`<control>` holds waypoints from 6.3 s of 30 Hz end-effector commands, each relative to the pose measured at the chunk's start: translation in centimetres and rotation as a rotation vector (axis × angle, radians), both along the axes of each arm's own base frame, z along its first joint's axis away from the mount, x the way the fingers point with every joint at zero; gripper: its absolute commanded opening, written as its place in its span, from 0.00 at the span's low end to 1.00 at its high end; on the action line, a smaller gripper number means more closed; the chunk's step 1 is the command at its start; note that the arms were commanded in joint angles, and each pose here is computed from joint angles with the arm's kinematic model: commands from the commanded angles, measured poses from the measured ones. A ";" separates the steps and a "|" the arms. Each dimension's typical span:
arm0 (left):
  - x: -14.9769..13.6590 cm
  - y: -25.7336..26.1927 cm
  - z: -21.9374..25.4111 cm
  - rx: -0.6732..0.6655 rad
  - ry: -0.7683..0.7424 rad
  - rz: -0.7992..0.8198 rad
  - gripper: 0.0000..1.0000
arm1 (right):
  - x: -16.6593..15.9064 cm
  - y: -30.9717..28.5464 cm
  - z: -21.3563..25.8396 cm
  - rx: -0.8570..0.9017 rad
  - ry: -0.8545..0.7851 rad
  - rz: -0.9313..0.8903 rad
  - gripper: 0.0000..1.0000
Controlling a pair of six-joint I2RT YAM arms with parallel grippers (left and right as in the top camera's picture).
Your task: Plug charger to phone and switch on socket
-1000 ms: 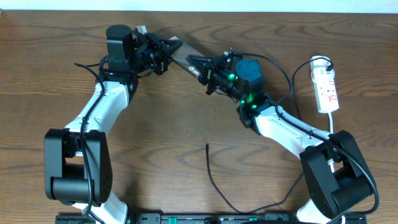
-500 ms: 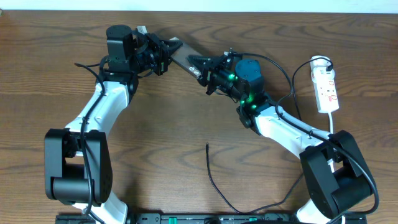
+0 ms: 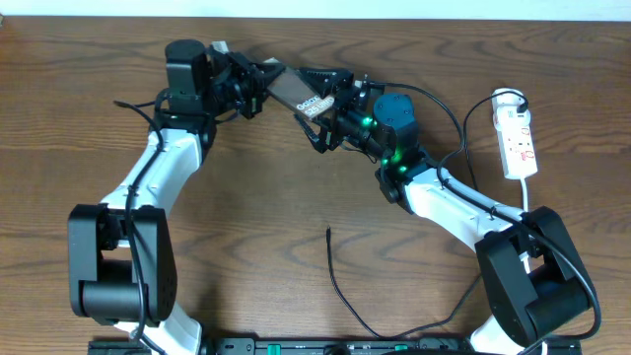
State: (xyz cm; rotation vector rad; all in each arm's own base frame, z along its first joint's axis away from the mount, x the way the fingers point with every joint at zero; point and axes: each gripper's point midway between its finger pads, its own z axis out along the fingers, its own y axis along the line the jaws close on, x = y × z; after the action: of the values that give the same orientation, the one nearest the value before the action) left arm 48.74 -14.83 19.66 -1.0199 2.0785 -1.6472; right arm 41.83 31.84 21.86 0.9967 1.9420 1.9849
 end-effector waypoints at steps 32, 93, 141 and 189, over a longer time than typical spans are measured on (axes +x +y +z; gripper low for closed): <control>-5.8 16.4 6.3 -0.109 -0.353 -0.244 0.07 | 0.8 -5.1 -1.0 -0.919 -0.336 0.318 0.99; -5.8 15.8 6.3 -0.086 -0.388 -0.266 0.07 | -20.5 -5.3 -21.8 -1.462 0.429 0.941 0.86; -5.8 15.8 6.3 -0.086 -0.388 -0.267 0.07 | -20.2 -5.6 -23.2 -1.486 0.445 0.915 0.17; -5.8 15.8 6.3 -0.084 -0.392 -0.267 0.08 | -16.7 2.0 -19.8 -0.834 0.033 1.118 0.01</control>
State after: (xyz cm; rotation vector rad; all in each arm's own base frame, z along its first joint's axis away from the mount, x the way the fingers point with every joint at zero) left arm 43.36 1.28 25.55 -0.4499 1.9455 -1.8772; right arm 26.26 30.79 0.31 -0.0774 3.3047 0.5536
